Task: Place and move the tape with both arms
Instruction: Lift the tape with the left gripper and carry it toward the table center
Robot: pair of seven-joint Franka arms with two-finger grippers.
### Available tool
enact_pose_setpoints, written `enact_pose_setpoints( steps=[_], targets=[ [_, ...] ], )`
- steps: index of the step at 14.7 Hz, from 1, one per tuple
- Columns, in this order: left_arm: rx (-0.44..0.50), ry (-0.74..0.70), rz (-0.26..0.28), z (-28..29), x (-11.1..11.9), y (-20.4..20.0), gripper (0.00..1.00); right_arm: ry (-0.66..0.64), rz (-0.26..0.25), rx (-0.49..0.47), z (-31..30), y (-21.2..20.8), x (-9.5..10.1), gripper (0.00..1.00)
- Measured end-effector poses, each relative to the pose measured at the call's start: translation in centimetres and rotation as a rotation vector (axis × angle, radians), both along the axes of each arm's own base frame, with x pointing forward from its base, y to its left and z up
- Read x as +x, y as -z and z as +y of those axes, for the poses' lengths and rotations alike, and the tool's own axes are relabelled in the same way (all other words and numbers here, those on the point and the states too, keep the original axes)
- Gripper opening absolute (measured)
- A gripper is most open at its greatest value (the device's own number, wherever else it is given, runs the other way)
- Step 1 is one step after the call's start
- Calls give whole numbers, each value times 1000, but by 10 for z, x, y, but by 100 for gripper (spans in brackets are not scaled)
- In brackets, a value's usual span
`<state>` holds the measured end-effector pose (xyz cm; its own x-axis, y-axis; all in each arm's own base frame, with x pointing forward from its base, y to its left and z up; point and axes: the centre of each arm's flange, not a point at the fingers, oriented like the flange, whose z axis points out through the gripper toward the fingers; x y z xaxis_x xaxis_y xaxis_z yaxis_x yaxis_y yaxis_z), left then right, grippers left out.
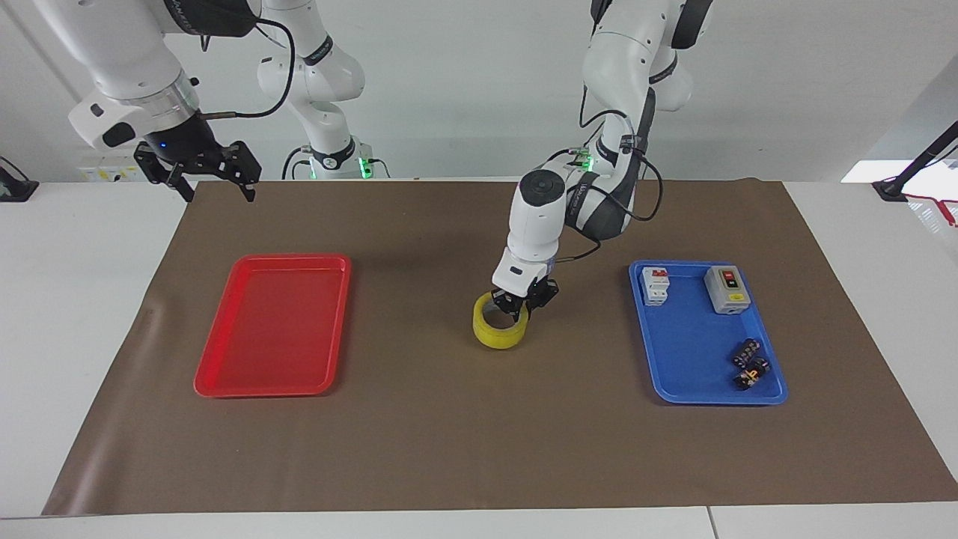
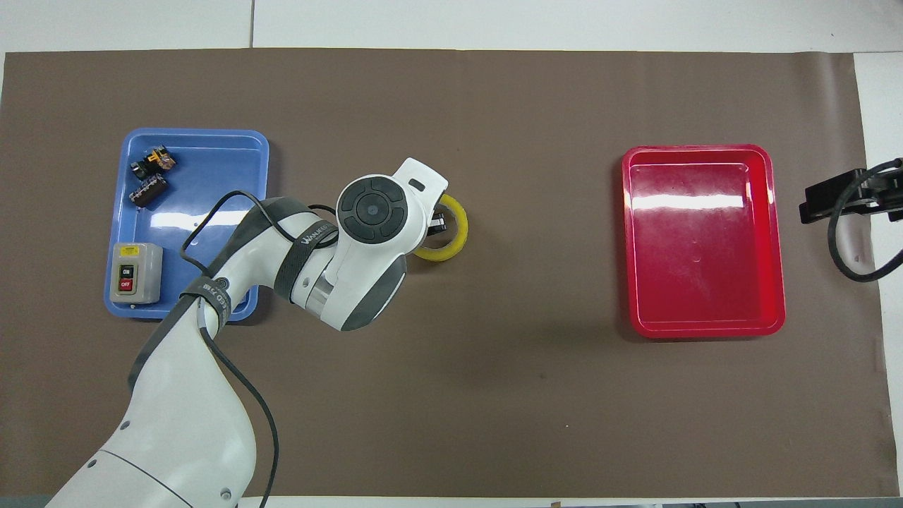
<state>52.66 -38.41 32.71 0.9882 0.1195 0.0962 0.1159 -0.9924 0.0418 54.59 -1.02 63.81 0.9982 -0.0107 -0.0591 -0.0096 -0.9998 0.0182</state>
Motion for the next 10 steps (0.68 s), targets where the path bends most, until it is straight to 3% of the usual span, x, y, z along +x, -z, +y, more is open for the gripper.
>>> enact_pose_setpoints(
  steps=[7,8,10],
  targets=[
    [-6,14,-6,-8,-4,7,22,0,0,0,0,0,0,100],
    [-6,16,-6,-9,-4,7,27,0,0,0,0,0,0,100],
    [-6,19,-7,-11,-6,7,49,0,0,0,0,0,0,100]
  ],
)
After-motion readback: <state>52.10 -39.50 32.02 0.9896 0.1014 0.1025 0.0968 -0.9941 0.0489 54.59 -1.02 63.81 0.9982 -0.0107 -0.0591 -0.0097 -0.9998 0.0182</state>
